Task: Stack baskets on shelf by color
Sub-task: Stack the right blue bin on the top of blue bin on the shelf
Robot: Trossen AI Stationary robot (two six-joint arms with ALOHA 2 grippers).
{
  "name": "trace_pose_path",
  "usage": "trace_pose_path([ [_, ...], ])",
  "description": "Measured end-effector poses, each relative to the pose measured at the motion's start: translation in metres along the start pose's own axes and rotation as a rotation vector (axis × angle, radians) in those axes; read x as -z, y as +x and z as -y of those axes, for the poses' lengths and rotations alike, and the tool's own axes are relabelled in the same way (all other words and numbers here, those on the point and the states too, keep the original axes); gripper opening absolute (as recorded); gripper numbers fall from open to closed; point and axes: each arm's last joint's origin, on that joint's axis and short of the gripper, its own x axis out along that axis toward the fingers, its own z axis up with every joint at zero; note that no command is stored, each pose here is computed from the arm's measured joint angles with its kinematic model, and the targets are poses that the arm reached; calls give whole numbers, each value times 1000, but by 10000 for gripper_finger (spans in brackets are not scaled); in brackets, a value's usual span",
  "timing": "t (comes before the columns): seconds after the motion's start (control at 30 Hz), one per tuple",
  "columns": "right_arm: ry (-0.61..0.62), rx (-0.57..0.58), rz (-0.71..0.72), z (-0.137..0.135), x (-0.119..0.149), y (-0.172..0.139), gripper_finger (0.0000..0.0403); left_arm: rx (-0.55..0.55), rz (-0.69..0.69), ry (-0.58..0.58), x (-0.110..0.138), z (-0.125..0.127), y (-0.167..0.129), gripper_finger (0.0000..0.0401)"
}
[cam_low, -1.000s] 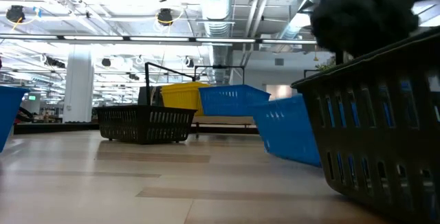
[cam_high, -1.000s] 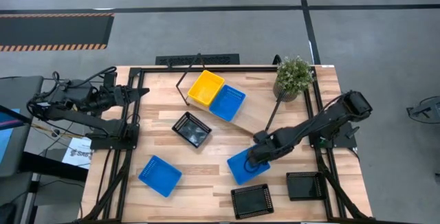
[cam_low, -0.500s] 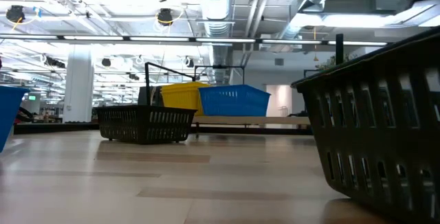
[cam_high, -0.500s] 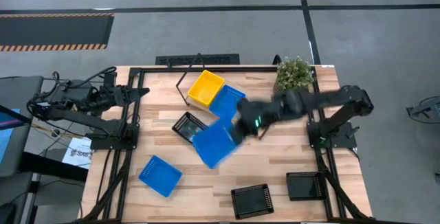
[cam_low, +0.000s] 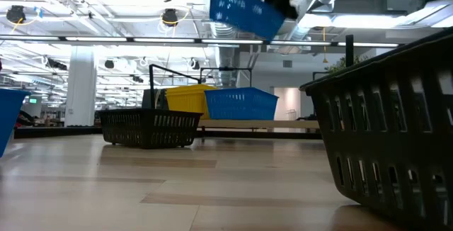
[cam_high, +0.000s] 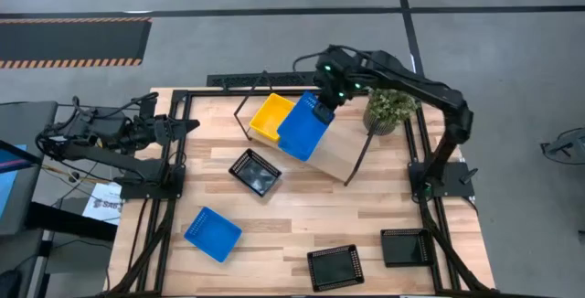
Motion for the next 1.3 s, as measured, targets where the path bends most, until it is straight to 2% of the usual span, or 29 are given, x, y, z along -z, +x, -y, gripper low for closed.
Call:
trace_pose_path([
  [0.17, -56, -62, -81, 24, -7, 34, 9, -17, -8, 10, 1, -2, 0, 238],
  [0.4, -107, -120, -177, 35, -9, 79, 32, -38, -11, 20, 2, -4, 0, 238],
  [0.63, -123, -118, -244, 48, -8, 112, 13, -39, -10, 19, 2, -4, 0, 238],
  [0.9, -88, -99, -243, 66, -9, 113, 35, -39, -10, 10, 2, -4, 0, 238],
  [1.3, -29, -75, -307, 66, 1, 121, 22, -44, 1, 10, 1, -4, 0, 238],
])
